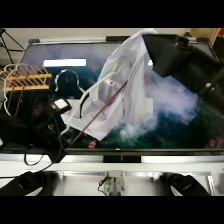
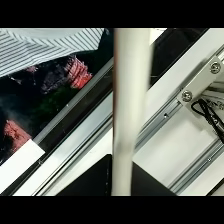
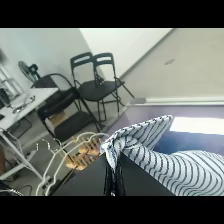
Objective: Fold the shirts.
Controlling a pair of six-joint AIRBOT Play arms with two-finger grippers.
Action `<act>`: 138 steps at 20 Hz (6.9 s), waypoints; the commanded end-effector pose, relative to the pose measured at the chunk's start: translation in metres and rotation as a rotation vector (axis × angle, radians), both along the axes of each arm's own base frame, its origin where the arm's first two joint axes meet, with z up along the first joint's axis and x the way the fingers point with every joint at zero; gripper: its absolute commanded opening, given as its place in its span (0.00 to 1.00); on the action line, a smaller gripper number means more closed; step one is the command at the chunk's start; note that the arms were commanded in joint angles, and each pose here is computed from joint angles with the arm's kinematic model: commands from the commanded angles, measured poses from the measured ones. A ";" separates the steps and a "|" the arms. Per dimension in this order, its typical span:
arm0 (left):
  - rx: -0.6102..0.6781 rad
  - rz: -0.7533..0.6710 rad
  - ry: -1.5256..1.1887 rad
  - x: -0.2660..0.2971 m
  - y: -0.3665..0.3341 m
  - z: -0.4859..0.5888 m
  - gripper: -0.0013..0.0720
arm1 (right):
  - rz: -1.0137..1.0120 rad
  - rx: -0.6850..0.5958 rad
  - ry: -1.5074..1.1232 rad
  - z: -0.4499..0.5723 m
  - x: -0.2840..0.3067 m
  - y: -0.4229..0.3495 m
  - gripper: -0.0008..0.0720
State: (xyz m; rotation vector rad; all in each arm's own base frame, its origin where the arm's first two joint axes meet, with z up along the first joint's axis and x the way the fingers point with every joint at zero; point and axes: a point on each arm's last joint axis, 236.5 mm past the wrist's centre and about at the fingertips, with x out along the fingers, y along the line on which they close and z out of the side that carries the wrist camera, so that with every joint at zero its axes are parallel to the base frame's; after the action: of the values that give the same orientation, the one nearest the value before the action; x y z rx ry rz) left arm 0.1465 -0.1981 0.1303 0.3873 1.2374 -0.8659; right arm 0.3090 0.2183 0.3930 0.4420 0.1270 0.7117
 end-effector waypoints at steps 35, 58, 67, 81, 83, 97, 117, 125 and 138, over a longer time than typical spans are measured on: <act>-0.088 0.120 -0.155 0.108 -0.070 -0.025 0.09 | -0.550 -0.806 0.571 -0.170 -0.013 -0.180 0.85; 0.181 0.036 -0.404 0.103 0.030 0.033 0.09 | 0.164 -0.902 -0.659 -0.039 0.048 -0.024 0.85; 0.293 -0.131 -0.436 0.091 0.054 0.041 0.09 | 0.274 -0.947 -0.485 -0.111 0.085 -0.003 0.94; 0.244 -0.189 -0.571 0.114 0.035 0.055 0.09 | 0.668 -1.052 -0.346 -0.200 0.041 0.018 0.93; 0.226 -0.186 -0.601 0.119 0.030 0.060 0.09 | 0.705 -1.095 -0.360 -0.207 0.034 0.026 0.53; 0.307 0.176 -0.788 0.165 0.133 0.134 0.86 | 0.584 -1.216 -0.149 -0.207 0.021 -0.013 0.12; -0.711 0.591 -0.240 0.168 -0.110 -0.020 0.66 | 0.467 -1.048 0.042 -0.195 0.016 -0.012 0.12; -0.722 0.707 -0.333 0.222 -0.097 -0.044 0.46 | 0.480 -1.006 0.076 -0.195 0.011 -0.008 0.12; -0.798 0.957 -0.595 0.275 0.044 0.039 0.09 | 0.488 -0.952 0.092 -0.191 0.007 0.000 0.12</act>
State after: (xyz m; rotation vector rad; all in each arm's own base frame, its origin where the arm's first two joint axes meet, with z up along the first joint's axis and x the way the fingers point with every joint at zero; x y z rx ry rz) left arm 0.4141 -0.2137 0.1392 -0.5585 0.4235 -0.3840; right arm 0.3176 0.2154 0.2004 -0.5052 0.6447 1.0043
